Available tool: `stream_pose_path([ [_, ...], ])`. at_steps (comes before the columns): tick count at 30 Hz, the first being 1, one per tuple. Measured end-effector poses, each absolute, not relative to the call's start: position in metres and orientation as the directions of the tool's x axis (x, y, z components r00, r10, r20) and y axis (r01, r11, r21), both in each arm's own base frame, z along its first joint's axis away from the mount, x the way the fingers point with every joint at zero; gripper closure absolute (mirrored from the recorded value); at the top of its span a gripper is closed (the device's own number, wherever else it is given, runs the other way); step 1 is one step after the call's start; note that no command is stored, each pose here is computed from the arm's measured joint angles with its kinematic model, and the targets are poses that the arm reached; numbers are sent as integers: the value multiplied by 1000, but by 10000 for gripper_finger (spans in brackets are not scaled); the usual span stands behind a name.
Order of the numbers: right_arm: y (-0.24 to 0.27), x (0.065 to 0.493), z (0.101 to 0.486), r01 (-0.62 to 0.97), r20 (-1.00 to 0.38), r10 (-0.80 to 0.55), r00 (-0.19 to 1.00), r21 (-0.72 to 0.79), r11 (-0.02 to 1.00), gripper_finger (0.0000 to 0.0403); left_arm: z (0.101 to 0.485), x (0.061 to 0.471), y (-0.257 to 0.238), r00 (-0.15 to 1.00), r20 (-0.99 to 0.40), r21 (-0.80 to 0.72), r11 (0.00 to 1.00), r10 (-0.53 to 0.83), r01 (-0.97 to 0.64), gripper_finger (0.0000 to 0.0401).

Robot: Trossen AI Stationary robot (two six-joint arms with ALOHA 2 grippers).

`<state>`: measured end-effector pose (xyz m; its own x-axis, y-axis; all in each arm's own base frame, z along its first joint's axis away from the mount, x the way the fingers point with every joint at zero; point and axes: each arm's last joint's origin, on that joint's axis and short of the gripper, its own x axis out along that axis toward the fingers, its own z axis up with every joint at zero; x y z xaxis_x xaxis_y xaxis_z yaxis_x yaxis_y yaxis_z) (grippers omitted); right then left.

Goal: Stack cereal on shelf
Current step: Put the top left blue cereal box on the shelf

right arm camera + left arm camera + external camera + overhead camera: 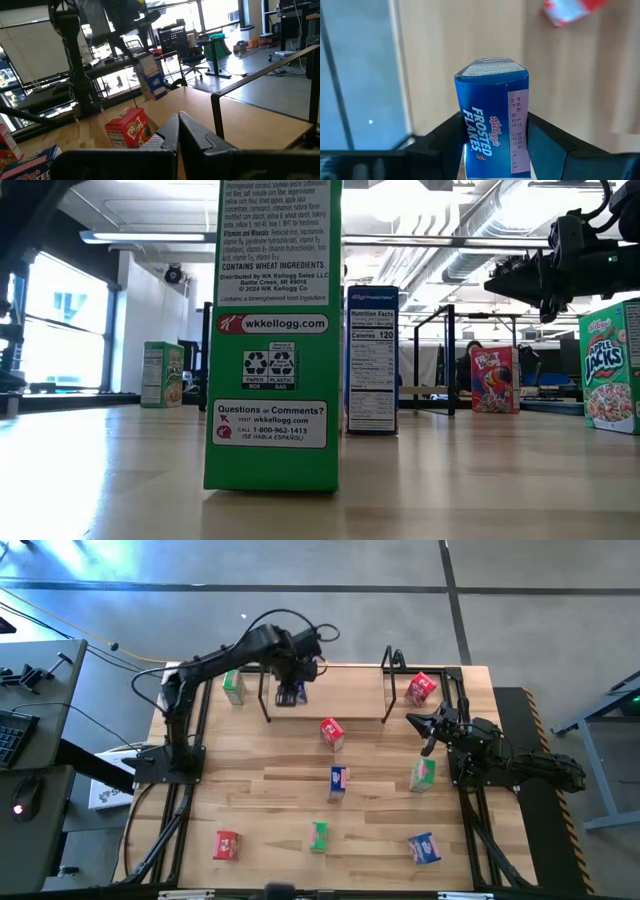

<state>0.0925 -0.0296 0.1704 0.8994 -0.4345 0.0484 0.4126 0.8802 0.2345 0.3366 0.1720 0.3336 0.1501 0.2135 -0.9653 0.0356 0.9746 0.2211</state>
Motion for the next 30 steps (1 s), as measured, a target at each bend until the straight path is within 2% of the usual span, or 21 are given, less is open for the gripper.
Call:
stream_pose_path([
  [6, -30, 93, 170, 412, 49, -434, 899, 235, 880, 403, 326, 342, 220, 165, -951, 271, 962, 263, 27, 233],
  [13, -30, 92, 170, 412, 49, -434, 899, 235, 880, 403, 325, 322, 270, 137, -934, 323, 944, 330, -73, 240],
  [20, -30, 92, 170, 412, 49, -434, 900, 235, 880, 403, 322, 315, 275, 166, -956, 234, 969, 244, -78, 240],
  [30, -30, 93, 170, 412, 49, -434, 899, 235, 880, 403, 323, 318, 274, 191, -951, 247, 969, 245, -14, 240],
])
